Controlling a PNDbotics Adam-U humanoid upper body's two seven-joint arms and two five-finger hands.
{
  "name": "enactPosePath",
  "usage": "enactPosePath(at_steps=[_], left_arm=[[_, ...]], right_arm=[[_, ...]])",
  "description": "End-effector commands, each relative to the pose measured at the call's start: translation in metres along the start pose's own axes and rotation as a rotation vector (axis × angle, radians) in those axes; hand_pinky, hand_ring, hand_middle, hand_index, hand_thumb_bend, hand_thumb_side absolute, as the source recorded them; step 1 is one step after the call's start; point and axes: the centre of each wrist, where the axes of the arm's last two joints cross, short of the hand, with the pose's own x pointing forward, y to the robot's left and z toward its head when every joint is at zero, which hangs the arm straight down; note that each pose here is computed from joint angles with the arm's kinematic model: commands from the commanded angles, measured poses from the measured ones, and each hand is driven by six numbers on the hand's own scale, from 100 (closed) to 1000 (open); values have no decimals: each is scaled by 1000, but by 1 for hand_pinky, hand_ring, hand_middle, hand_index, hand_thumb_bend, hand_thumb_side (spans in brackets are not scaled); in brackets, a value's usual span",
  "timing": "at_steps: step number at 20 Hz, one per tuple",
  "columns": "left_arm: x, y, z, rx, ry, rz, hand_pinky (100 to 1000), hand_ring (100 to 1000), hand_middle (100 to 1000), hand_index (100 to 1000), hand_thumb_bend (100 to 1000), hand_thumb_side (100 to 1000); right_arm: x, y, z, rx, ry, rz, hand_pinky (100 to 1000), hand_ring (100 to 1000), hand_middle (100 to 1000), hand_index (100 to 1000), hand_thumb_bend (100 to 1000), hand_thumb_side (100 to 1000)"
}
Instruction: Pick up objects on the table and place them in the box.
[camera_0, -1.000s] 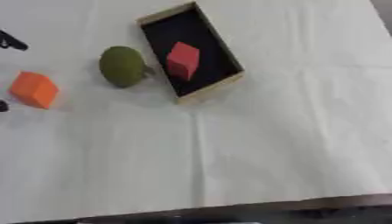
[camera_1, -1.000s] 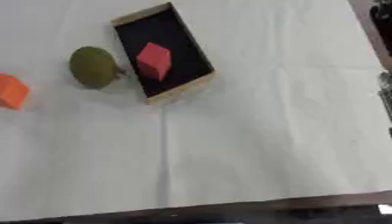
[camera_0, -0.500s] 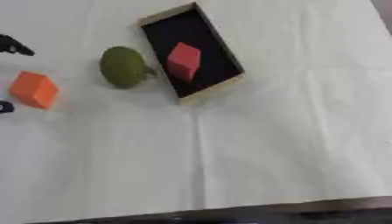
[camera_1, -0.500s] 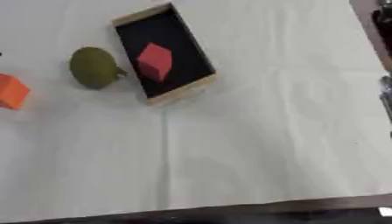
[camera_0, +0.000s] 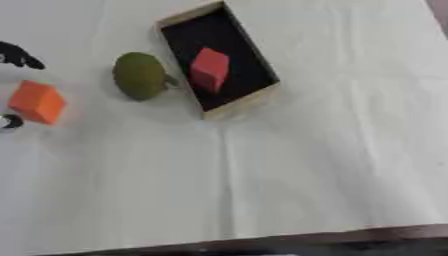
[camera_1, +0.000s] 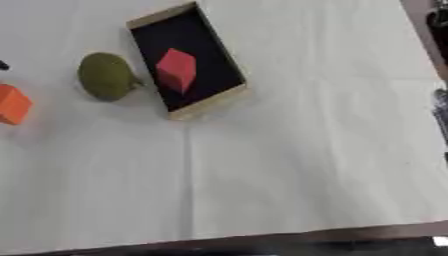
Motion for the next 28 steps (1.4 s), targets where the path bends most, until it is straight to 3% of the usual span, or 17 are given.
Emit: enactPosePath(at_steps=[1, 9, 17, 23, 24, 25, 28], left_arm=[[-4, 9, 3, 26, 26, -22, 880, 848, 790, 878, 488, 100], [-3, 6, -3, 4, 41, -28, 841, 790, 696, 798, 422, 100], [-2, 7, -4, 10, 48, -33, 773, 673, 550, 679, 313, 100], [10, 31, 7, 135, 20, -49, 758, 652, 537, 665, 281, 100], [12, 36, 10, 153, 20, -54, 753, 646, 535, 662, 227, 100], [14, 41, 12, 167, 19, -59, 753, 645, 534, 661, 271, 100], [21, 56, 19, 215, 9, -80, 750, 638, 532, 659, 251, 100]], right_arm=[[5, -4, -6, -13, -27, -1, 852, 786, 787, 891, 100, 666], [5, -3, -6, -20, -21, -12, 852, 785, 784, 890, 100, 666], [5, -3, -5, -29, -15, -16, 851, 785, 781, 889, 100, 665], [4, -4, -4, -28, -10, -14, 852, 785, 780, 888, 100, 666], [4, -4, -4, -28, -10, -14, 852, 785, 780, 888, 100, 668], [4, -4, -4, -27, -10, -13, 852, 785, 780, 888, 100, 665], [4, -4, -4, -24, -11, -10, 853, 785, 780, 889, 100, 664]])
